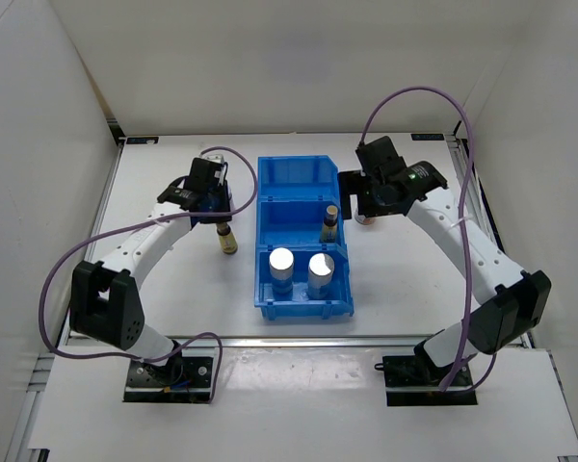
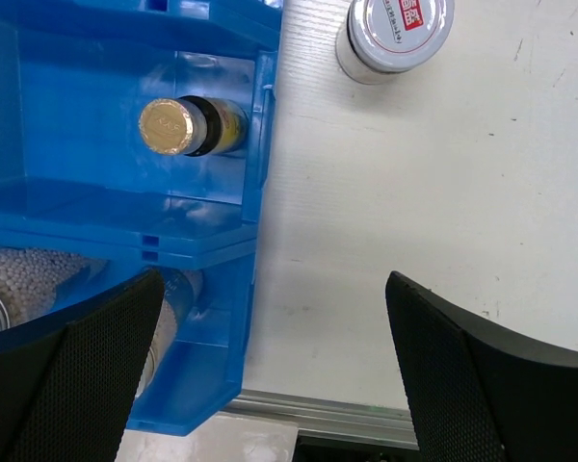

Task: Organize the condiment bottles

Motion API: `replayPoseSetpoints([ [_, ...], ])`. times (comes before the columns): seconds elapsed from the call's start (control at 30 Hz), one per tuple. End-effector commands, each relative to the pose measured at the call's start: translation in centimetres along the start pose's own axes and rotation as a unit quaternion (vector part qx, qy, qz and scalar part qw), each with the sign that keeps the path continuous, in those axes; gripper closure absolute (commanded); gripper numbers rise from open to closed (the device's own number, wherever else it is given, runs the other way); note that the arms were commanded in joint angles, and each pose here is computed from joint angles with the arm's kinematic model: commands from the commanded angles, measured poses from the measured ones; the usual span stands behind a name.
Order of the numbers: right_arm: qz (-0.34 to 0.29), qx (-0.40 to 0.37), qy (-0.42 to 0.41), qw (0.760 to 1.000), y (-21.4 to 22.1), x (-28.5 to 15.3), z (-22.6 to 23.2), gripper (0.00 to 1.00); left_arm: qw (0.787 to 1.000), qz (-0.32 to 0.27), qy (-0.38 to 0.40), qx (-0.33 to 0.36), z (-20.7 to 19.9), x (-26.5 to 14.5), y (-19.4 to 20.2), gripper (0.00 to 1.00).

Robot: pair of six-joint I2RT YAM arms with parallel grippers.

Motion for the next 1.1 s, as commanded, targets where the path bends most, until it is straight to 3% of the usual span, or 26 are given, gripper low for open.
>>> replayPoseSetpoints([
  [0.0, -0.009, -0.003, 0.003, 1.000, 0.3, -1.1, -0.6, 0.01, 0.999, -0.048, 0.024, -0.005, -0.5, -2.5, -2.6, 0.70],
  [0.17, -0.009, 0.001, 0.005, 1.000, 0.3, -1.4, -0.9, 0.01, 0.999, -0.048, 0.024, 0.000, -0.5, -2.9, -2.9, 0.73],
  [0.33, -0.013, 0.005, 0.007, 1.000, 0.2, -1.6, -1.2, 0.01, 0.998, -0.052, 0.030, 0.000, -0.7, -3.6, -3.6, 0.89],
  [0.6, -0.015, 0.009, 0.013, 1.000, 0.6, -2.2, -1.9, 0.01, 0.995, -0.095, 0.019, -0.007, -0.8, -8.5, -8.3, 0.89],
  [0.83, -0.012, 0.015, 0.023, 1.000, 1.2, -2.1, -2.9, 0.01, 0.989, -0.134, 0.058, 0.024, -4.5, -13.3, -12.3, 0.89],
  [1.07, -0.014, 0.023, 0.027, 0.999, 1.5, -2.4, -3.9, 0.01, 0.986, -0.120, 0.112, 0.028, -9.1, -12.2, -13.1, 0.89],
])
Point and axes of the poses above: each gripper's point midway between its finger pads, its own x axis out along the fingers, its own z axis along the line the jaws close on, y = z × x, the point moved 5 cm from there along -x, back along the fingers, and after that the axes turned 2 degrees about x, right-handed, at the moved point
